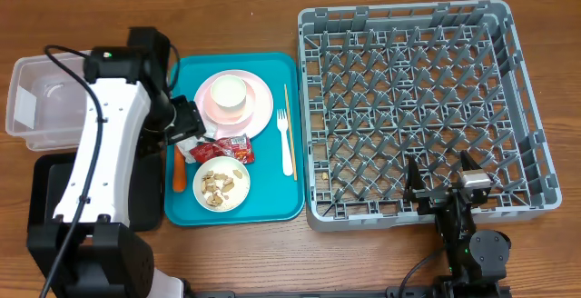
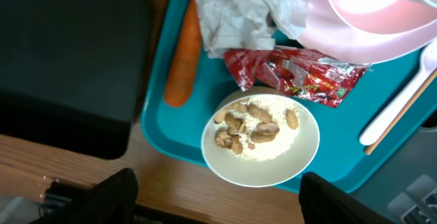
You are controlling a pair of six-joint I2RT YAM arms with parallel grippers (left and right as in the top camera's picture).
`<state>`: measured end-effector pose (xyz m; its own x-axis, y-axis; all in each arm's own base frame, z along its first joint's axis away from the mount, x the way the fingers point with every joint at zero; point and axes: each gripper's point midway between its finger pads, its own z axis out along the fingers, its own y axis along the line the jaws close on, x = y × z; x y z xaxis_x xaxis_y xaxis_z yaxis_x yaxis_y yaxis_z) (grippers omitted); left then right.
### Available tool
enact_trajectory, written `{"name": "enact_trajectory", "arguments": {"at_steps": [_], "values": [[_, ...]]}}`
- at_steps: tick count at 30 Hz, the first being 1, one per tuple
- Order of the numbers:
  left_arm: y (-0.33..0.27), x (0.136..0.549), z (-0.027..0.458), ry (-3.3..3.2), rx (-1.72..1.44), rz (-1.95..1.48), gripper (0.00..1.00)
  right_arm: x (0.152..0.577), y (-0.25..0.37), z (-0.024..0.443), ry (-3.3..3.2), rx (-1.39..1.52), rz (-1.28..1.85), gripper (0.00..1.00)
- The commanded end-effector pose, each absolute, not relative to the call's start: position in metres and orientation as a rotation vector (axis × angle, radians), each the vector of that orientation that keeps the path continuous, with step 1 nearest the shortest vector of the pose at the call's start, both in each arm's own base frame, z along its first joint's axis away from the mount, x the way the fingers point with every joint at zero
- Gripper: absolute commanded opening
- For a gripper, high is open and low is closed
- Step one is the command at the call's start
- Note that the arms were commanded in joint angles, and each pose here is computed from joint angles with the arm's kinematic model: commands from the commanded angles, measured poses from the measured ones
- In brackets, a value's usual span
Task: Sort waste into correct bins and load items into the dishwasher
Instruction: 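Reach the left gripper to the crumpled napkin near the plate and grasp it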
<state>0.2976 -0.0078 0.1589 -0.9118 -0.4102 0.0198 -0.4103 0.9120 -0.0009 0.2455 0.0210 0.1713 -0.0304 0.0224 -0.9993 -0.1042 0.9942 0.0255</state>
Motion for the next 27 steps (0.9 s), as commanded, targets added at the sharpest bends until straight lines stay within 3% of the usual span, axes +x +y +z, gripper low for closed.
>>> {"name": "enact_trajectory", "arguments": {"at_steps": [1,9,27], "values": [[-0.014,0.301,0.153,-3.064,0.664,-0.024,0.78,0.246,0.021,0.17,1.594,-0.066,0.099,1.0],[0.007,0.303,0.153,-3.077,0.825,-0.294,0.78,0.246,0.021,0.17,1.594,-0.066,0.099,1.0],[0.006,0.339,0.08,-3.257,0.796,-0.252,0.79,0.246,0.021,0.17,1.594,-0.066,0.099,1.0]]}}
